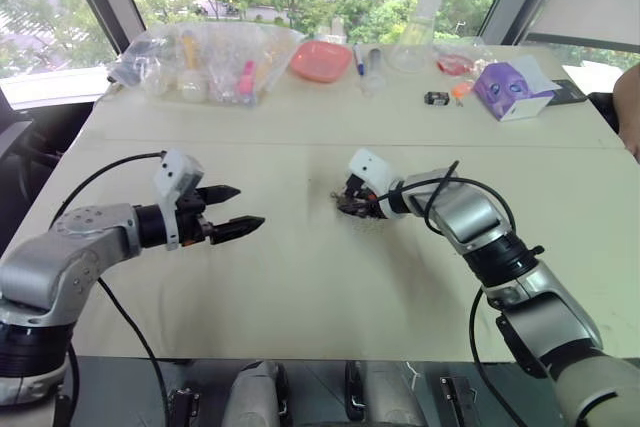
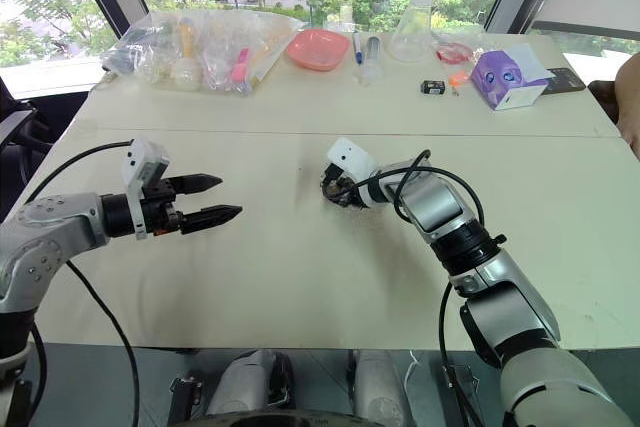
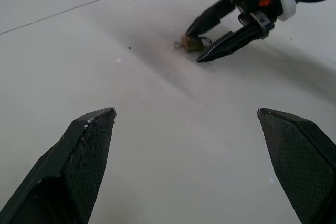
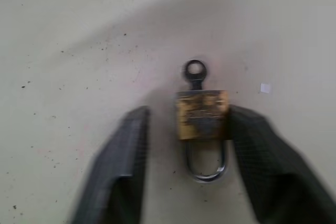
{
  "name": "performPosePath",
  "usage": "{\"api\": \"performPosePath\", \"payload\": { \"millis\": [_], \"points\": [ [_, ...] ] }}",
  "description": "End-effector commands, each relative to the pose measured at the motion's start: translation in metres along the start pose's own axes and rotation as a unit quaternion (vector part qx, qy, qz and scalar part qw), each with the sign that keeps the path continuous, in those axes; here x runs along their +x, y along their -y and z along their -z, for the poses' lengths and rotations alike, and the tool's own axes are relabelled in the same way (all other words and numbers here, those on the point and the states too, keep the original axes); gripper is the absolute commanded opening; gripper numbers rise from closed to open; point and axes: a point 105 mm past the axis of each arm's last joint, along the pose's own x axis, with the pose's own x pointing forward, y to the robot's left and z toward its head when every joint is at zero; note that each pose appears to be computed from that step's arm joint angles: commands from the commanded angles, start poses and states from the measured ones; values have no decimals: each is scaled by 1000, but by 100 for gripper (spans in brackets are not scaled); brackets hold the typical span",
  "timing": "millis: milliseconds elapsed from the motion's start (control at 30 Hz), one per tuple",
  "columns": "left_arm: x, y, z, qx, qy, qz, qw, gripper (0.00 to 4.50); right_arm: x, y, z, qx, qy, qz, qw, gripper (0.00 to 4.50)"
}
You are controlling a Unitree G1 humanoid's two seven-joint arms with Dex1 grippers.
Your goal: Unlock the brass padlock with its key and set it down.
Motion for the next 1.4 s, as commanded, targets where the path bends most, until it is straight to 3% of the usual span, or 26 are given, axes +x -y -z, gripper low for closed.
{"api": "performPosePath", "payload": {
  "millis": [33,167,233,367,600,700,1100,1200,1333,1367,1400],
  "points": [
    [-1,3,-10,17,15,0,1000,450,-2,3,4,-8,-7,14,1000,67],
    [3,-2,-17,4,41,2,999,450,-9,13,-16,-59,43,51,996,67],
    [7,-9,-29,-39,94,14,995,450,-31,11,-62,-159,152,73,973,67],
    [22,-22,-53,-91,167,33,981,450,-63,-8,-100,-265,244,74,930,67],
    [49,-20,-72,-98,188,91,973,450,-78,-24,-114,-319,273,77,904,67],
    [58,-11,-76,-94,187,128,969,327,-79,-26,-115,-320,274,80,903,67],
    [65,-5,-79,-84,190,151,966,327,-77,-28,-109,-317,266,85,906,67],
    [66,-7,-78,-79,186,148,968,243,-77,-28,-109,-316,266,85,907,67],
    [68,-4,-73,-74,174,159,969,38,-77,-29,-110,-315,268,85,907,67],
    [68,-3,-72,-73,172,162,969,9,-77,-29,-110,-314,270,85,906,67],
    [68,-2,-71,-69,169,162,970,9,-77,-29,-110,-313,272,85,906,67]
  ]
}}
